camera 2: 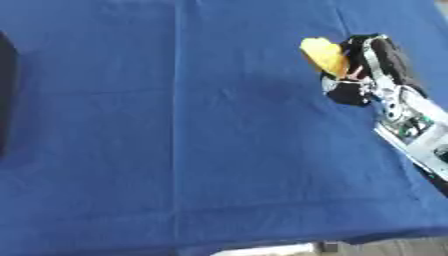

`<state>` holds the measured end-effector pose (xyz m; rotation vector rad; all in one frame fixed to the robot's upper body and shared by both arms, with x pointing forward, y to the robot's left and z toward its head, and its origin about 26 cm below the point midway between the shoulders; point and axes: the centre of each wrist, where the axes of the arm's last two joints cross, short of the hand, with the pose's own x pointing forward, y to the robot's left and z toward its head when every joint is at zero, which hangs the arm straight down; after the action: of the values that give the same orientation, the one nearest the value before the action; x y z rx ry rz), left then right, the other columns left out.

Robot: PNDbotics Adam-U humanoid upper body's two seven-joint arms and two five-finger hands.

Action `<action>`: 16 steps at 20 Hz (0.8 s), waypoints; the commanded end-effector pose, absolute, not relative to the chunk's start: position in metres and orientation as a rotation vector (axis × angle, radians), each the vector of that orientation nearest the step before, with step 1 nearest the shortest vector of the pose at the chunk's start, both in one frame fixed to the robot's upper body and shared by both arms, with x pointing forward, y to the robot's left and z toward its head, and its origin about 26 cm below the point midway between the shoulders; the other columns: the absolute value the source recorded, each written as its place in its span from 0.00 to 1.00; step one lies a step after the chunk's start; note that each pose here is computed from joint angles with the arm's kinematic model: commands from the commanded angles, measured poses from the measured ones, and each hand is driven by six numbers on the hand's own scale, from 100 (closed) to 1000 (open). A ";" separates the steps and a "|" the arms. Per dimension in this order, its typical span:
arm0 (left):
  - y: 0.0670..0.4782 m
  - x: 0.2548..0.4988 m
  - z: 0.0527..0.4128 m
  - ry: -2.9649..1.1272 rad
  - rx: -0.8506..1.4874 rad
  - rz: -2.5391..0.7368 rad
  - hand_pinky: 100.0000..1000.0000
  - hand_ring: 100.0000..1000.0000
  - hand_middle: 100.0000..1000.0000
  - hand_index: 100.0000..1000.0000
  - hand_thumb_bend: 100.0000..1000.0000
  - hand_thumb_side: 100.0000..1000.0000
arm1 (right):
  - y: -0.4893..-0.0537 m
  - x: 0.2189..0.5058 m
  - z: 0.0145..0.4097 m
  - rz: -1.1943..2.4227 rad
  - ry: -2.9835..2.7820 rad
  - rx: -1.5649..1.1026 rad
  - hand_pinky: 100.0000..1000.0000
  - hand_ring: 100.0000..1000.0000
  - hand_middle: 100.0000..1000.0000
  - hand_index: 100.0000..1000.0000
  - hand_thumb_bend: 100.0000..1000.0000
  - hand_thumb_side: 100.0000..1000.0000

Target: Pick up the objects with one hand, pass them to the other hand, and then place them into the box on the other side of the table.

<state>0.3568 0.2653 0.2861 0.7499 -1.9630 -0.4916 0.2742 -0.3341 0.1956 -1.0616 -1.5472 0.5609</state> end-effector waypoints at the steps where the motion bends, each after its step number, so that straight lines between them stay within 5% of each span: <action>1: 0.257 0.342 0.310 -2.055 0.728 -0.553 0.67 0.66 0.58 0.71 0.00 0.56 | -0.328 0.276 0.207 0.536 -1.640 -1.029 0.43 0.48 0.35 0.39 0.00 0.00; 16: 0.183 0.289 0.368 -2.315 0.438 -0.937 0.68 0.67 0.58 0.72 0.00 0.47 | -0.281 0.291 0.212 0.520 -1.831 -0.815 0.40 0.47 0.35 0.38 0.00 0.00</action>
<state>0.2954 0.1865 0.3622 0.4452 -2.2934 -0.8995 0.2925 -0.2843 0.2048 -0.8188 -1.7977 0.5131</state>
